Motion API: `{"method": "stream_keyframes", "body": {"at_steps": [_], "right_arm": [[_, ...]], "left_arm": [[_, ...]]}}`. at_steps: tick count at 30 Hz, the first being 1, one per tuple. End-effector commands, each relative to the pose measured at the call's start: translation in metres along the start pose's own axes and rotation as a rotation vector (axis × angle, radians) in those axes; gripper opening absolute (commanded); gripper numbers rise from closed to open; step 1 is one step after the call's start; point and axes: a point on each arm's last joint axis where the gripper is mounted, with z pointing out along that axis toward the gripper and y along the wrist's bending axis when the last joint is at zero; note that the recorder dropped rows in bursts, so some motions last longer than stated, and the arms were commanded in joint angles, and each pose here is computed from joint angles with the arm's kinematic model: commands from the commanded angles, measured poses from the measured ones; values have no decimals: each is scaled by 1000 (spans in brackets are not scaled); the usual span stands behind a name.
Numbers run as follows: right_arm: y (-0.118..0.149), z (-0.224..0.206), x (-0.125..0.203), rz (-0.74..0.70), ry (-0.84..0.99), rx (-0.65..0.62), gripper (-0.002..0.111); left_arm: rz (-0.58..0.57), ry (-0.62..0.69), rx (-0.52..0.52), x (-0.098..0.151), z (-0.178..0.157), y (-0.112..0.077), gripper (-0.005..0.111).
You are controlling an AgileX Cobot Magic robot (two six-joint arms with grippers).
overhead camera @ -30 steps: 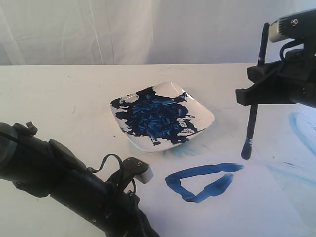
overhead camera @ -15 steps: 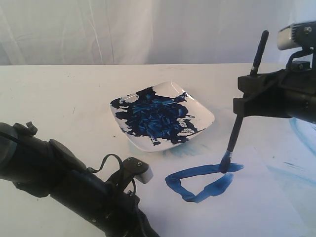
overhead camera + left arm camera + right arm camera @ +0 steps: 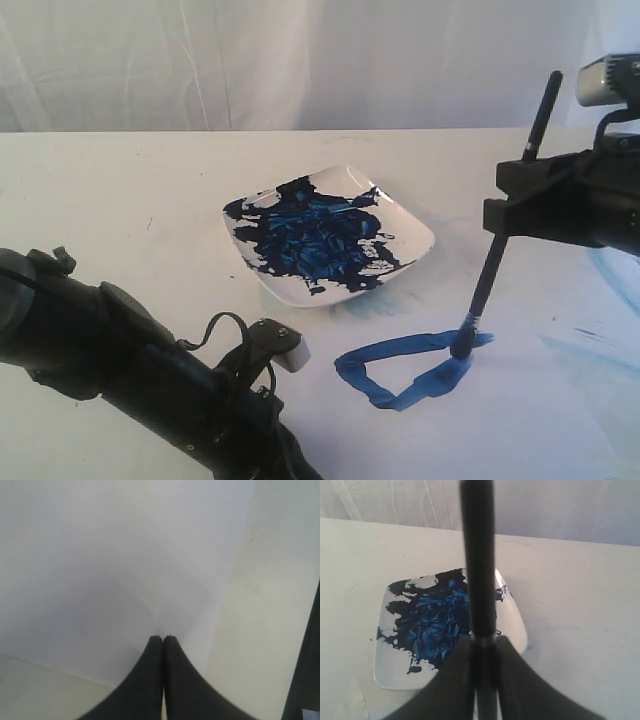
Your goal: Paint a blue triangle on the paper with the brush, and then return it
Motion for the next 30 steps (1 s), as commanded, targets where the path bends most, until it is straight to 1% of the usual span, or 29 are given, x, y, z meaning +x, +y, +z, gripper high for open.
{"method": "stream_keyframes", "body": {"at_steps": [1,21,26,30], "right_arm": [[-1,-5,-2,15,-12,19,0],[-2,-2,1,43,2,23,0],[-3,2,11,48,41,32,0],[-4,4,13,50,53,33,0]], "left_arm": [[11,7,21,1,1,-4,0],[11,7,21,1,1,-4,0],[11,7,21,1,1,-4,0],[11,7,21,1,1,-4,0]]}}
